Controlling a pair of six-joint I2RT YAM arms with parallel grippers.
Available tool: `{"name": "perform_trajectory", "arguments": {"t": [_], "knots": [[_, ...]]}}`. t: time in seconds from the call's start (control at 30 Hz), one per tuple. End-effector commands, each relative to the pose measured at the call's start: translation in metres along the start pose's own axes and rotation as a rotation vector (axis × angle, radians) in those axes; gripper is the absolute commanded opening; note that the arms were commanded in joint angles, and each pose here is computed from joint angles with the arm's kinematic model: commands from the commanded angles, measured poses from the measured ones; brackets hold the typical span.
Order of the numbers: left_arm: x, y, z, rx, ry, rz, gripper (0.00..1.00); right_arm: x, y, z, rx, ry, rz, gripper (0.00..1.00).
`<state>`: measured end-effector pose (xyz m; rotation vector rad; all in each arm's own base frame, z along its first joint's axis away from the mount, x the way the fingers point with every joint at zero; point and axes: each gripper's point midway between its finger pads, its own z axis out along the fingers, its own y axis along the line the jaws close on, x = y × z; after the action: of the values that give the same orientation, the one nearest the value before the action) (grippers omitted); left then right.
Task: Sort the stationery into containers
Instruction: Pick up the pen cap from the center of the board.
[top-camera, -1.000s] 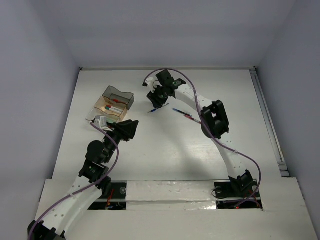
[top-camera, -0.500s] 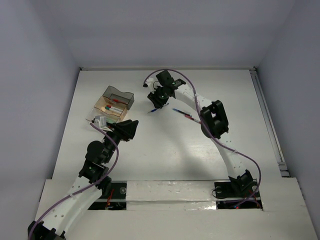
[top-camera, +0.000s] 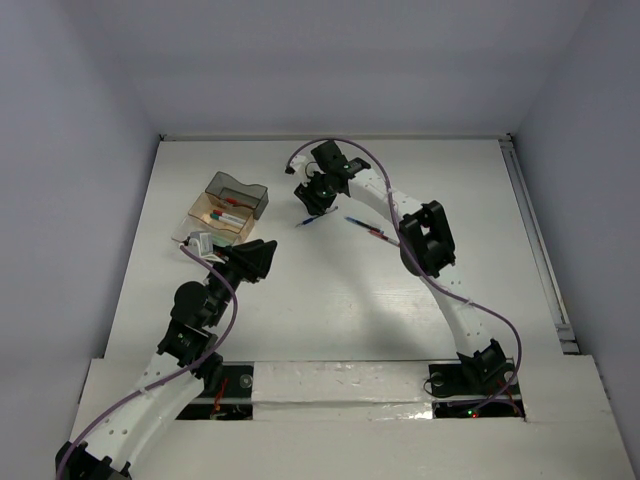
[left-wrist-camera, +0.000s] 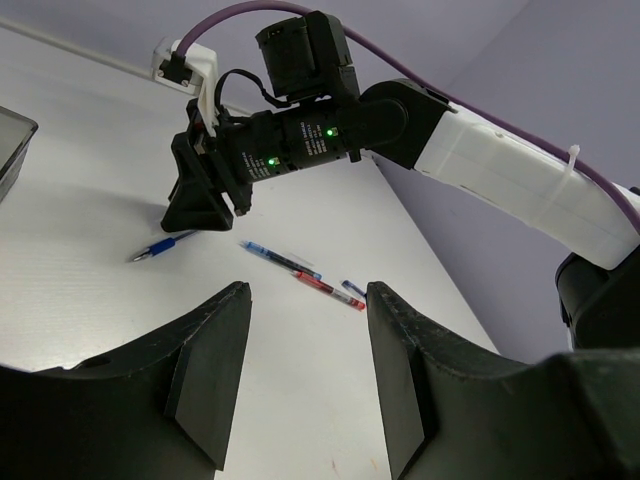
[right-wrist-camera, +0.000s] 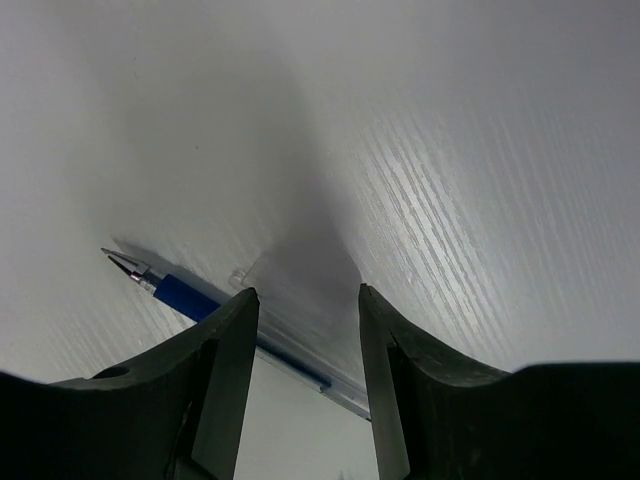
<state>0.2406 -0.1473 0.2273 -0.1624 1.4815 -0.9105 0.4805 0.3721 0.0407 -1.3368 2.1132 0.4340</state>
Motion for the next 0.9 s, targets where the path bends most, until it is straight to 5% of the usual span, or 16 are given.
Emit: {"name": "perform_trajectory", "arguments": {"t": [0.0,0.7,0.87], "knots": [[-0.009,-0.008,0.001,0.034,-0.043,-0.001,0.46,-0.005,0.003,0.006,-0.002,-0.008,-0.02,0.5],[-0.008,-0.007,0.001,0.031,-0.04,0.002,0.46,0.007,-0.009,0.023,0.049,0.024,-0.022,0.51],[-0.009,-0.008,0.001,0.034,-0.041,0.002,0.46,0.009,-0.013,0.019,0.077,0.03,-0.025,0.4]]}}
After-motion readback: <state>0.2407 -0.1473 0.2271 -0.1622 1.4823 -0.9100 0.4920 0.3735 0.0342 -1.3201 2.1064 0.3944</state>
